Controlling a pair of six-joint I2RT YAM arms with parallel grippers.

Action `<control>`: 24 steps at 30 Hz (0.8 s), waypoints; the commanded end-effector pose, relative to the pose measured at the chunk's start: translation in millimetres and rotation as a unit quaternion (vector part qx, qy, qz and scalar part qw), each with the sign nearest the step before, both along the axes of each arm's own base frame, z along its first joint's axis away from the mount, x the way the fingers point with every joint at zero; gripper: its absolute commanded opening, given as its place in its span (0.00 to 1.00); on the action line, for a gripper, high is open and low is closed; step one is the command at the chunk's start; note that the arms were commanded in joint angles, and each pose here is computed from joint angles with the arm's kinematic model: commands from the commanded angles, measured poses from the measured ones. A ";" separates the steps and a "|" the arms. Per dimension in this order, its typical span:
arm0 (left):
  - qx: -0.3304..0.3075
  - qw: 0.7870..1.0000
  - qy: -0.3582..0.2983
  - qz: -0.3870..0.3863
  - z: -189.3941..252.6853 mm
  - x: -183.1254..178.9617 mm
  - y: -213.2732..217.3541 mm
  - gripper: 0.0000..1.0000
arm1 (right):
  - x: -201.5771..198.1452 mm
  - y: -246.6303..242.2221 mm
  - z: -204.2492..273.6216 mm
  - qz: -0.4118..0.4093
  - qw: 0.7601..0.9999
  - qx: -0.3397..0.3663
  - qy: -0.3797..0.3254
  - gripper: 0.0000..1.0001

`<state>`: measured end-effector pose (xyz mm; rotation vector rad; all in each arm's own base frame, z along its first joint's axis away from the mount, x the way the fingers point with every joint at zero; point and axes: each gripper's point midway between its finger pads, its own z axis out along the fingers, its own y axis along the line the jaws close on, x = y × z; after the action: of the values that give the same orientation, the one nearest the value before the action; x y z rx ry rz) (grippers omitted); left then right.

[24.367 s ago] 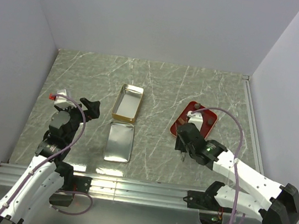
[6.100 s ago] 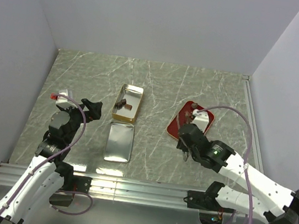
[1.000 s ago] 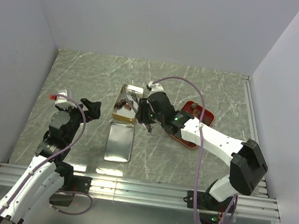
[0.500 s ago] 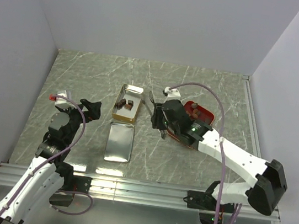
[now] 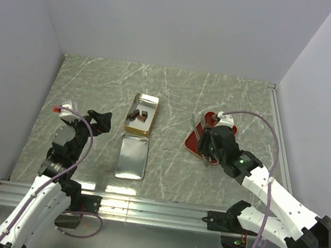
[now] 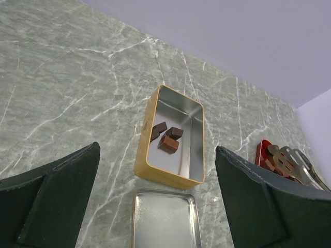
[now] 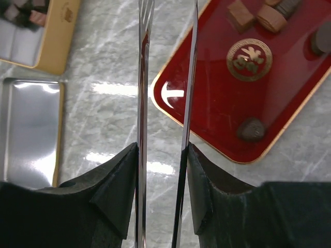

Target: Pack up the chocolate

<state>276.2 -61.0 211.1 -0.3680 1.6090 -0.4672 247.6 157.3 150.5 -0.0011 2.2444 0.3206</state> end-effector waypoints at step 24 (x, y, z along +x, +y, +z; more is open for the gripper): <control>-0.004 1.000 -0.013 -0.003 7.8 -0.8 -1.5 1.00 | 7.2 -51.4 -34.2 -0.068 0.997 0.012 0.032 0.49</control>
<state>276.1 -61.0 210.8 -0.3678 1.6102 -0.4665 247.9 104.9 103.4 0.1807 2.3508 0.2476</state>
